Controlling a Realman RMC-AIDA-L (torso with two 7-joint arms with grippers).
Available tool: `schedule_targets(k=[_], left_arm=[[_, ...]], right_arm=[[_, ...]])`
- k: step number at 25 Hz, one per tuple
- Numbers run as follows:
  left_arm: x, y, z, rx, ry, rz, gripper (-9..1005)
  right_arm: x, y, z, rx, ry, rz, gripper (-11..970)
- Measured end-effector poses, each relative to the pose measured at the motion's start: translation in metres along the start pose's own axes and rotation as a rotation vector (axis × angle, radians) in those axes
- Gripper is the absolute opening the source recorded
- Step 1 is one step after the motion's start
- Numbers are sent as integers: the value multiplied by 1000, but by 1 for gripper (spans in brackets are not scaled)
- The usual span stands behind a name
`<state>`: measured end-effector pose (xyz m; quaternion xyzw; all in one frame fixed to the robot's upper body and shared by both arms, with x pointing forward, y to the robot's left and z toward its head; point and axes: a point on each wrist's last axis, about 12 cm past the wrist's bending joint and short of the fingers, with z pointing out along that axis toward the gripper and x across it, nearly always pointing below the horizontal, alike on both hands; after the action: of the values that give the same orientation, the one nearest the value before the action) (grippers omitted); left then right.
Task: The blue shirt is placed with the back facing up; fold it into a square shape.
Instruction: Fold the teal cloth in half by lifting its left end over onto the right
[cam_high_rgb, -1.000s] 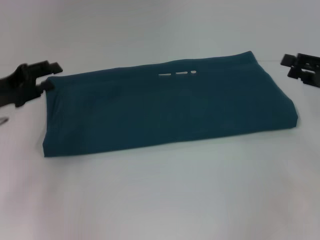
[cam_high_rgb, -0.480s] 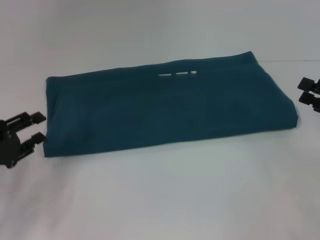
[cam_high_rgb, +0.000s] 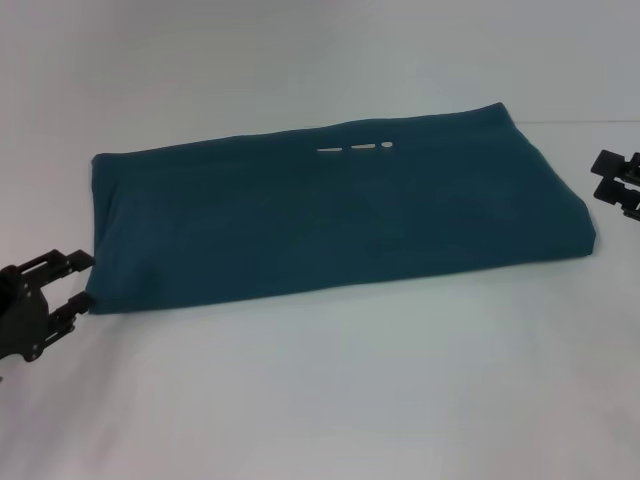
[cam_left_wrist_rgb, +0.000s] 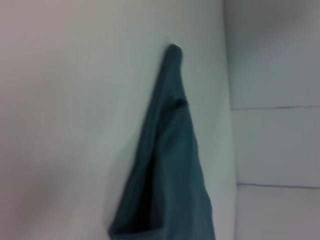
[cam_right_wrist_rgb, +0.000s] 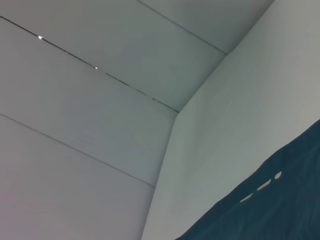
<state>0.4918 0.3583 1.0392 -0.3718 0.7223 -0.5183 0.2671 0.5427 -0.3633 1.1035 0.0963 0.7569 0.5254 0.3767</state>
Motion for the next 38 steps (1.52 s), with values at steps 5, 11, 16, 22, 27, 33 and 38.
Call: schedule_targets(k=[5, 11, 16, 22, 27, 33, 38], left_arm=[[0, 7, 3, -34, -21, -32, 594], [1, 12, 5, -52, -43, -51, 594], [1, 5, 15, -26, -39, -43, 594], [-3, -5, 28, -21, -40, -17, 594], [-4, 2, 31, -65, -66, -27, 594], [-2, 9, 31, -100, -65, -34, 593], [-2, 4, 27, -69, -49, -27, 593]], right_arm=[[0, 0, -1, -2, 0, -1, 628], [-1, 0, -2, 1, -2, -2, 628], [-1, -1, -2, 3, -5, -1, 628], [1, -1, -1, 2, -1, 1, 628], [2, -3, -4, 7, -4, 14, 627], [2, -4, -6, 12, -7, 15, 627], [3, -4, -7, 11, -6, 15, 628]])
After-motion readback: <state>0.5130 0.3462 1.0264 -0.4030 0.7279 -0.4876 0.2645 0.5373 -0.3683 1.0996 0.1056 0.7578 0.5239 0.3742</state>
